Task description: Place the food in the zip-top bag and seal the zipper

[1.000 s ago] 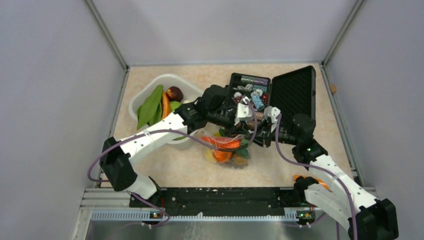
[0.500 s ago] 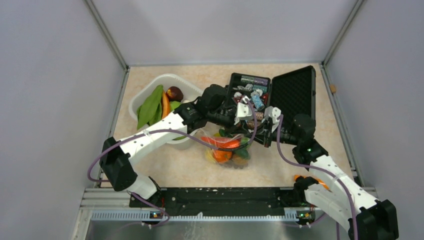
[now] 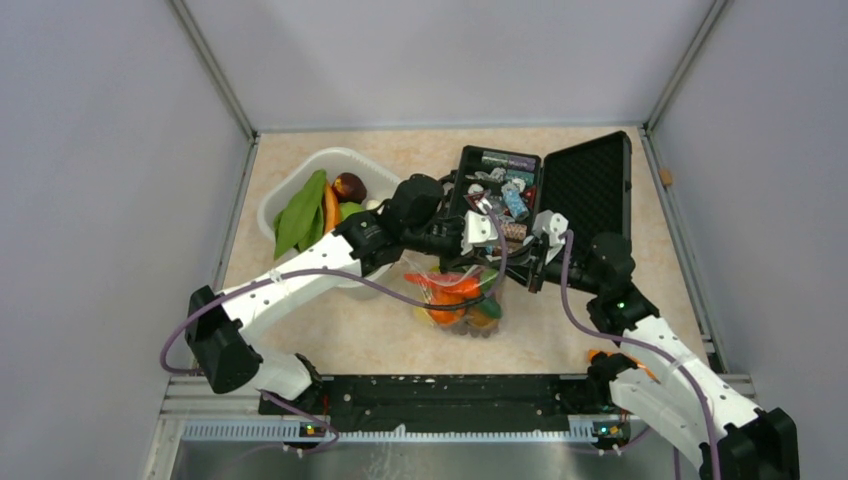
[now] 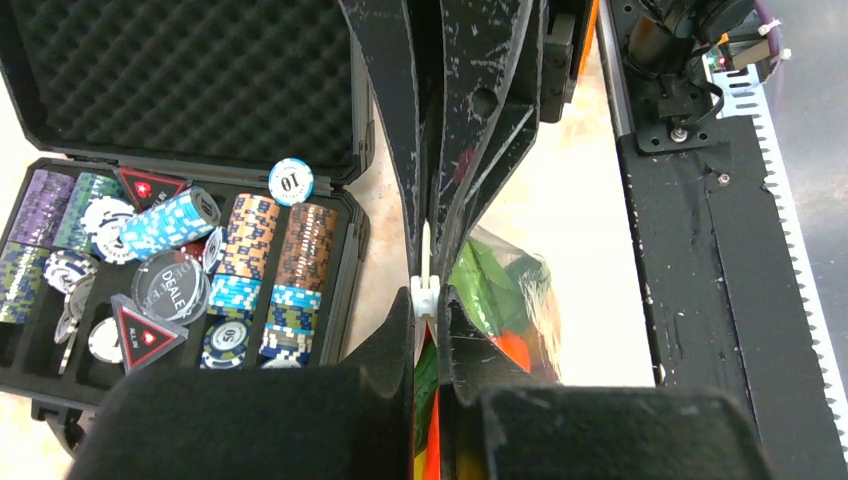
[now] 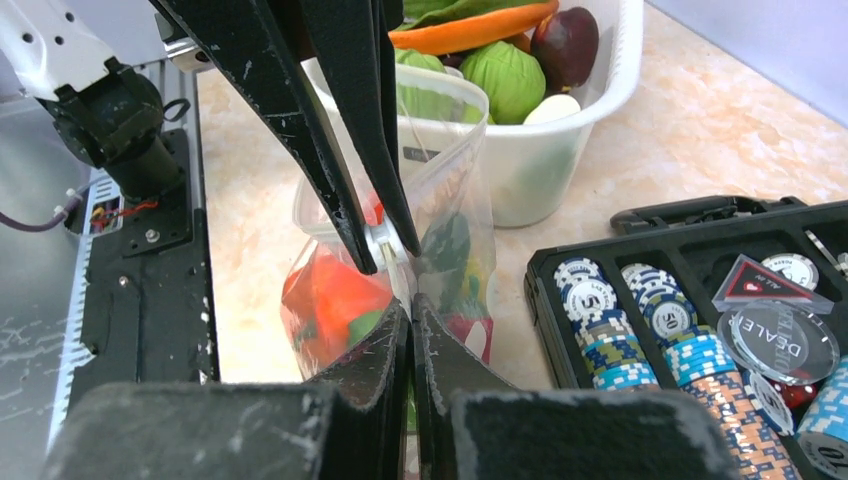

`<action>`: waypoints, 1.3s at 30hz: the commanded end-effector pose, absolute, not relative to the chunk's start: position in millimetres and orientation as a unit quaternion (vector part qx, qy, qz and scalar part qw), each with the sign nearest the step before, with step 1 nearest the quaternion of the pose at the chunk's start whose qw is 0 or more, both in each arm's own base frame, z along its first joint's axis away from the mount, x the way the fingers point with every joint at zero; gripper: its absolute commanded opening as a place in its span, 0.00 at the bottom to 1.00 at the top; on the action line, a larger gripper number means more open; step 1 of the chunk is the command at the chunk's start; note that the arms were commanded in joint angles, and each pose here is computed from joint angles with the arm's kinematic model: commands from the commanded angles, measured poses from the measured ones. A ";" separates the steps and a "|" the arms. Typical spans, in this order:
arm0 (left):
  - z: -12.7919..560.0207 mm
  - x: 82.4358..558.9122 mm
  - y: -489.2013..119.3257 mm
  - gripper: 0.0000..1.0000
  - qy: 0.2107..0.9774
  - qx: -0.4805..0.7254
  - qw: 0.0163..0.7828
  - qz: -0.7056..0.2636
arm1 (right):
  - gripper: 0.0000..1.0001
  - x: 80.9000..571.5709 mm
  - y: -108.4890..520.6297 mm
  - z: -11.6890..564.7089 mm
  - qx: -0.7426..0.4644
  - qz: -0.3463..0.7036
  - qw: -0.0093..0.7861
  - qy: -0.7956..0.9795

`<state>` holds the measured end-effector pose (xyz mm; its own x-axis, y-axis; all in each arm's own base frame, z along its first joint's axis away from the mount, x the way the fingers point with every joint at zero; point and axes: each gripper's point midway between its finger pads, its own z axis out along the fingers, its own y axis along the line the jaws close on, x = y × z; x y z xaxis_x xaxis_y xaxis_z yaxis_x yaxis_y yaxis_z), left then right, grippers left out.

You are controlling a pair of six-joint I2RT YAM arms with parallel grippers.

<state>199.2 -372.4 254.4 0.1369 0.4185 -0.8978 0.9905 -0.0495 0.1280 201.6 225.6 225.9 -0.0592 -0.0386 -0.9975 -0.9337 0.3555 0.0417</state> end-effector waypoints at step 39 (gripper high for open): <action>271.9 189.2 -375.5 0.00 0.558 0.638 0.377 -0.375 | 0.00 205.5 235.9 251.5 -0.429 0.391 0.580 0.571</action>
<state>189.0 -378.6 259.7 0.0608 0.4293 -0.9011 0.9953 -0.0945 0.0221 195.9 238.0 222.4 -0.0545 -0.0994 -0.9936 -0.9645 0.2627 0.0266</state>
